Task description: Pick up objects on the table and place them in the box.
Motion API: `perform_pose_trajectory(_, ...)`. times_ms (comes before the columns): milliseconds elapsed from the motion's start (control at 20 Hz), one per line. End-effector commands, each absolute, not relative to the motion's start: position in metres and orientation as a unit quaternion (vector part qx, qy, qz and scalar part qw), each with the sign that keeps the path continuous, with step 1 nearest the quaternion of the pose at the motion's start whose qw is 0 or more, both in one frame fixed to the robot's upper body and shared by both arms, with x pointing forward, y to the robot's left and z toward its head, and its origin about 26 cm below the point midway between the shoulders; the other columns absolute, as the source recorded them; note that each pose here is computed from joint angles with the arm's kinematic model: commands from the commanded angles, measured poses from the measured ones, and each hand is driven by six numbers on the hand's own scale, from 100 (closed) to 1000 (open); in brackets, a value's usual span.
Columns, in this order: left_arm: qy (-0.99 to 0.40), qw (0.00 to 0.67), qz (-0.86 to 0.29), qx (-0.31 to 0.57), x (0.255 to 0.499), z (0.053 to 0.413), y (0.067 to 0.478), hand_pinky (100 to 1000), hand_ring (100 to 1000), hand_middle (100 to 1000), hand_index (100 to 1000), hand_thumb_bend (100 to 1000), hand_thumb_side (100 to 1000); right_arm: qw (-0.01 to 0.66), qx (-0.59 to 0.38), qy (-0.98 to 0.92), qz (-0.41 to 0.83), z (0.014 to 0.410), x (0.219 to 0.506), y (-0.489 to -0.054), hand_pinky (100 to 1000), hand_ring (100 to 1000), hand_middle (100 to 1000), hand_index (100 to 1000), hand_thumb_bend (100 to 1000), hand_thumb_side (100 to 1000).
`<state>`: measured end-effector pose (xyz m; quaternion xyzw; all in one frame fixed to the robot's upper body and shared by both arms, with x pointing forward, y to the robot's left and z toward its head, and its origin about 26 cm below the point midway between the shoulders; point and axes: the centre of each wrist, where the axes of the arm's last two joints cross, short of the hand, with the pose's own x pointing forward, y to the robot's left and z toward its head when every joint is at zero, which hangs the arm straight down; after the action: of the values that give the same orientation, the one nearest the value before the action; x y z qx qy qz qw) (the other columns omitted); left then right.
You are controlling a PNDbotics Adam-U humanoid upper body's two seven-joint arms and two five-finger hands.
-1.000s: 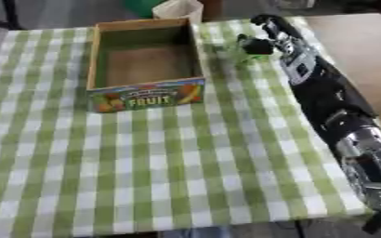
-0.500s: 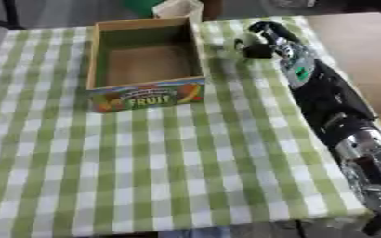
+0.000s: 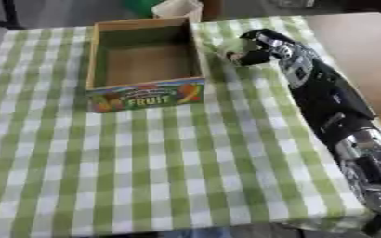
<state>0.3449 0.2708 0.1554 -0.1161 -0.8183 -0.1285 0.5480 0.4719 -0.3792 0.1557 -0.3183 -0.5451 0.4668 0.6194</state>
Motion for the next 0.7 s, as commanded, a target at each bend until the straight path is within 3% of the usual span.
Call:
perform_pose_trajectory(50,-0.826,0.534,-0.136,-0.114,0.3443,0.1654,0.2707,593,781,737,736,131,160,0.605,-0.339,-0.543,0.475,0.1712,0.473,-0.3813,753,831,827,883,226,318)
perform_pose_trajectory(200,-0.826,0.534,-0.135,-0.115,0.3443,0.1655,0.2706,593,781,737,736,131,161,0.6,-0.356,-0.542,0.469,0.1717,0.4715,-0.3838,701,784,784,855,197,111)
perform_pose_trajectory(500,-0.826,0.535,-0.134,-0.115,0.3443,0.1653,0.2702,593,782,737,736,132,163,0.587,-0.388,-0.553,0.446,0.1722,0.4701,-0.386,531,616,623,733,100,122)
perform_pose_trajectory(700,-0.826,0.535,-0.133,-0.116,0.3442,0.1652,0.2702,593,783,737,736,129,164,0.575,-0.408,-0.565,0.429,0.1733,0.4697,-0.3864,321,428,409,493,100,133)
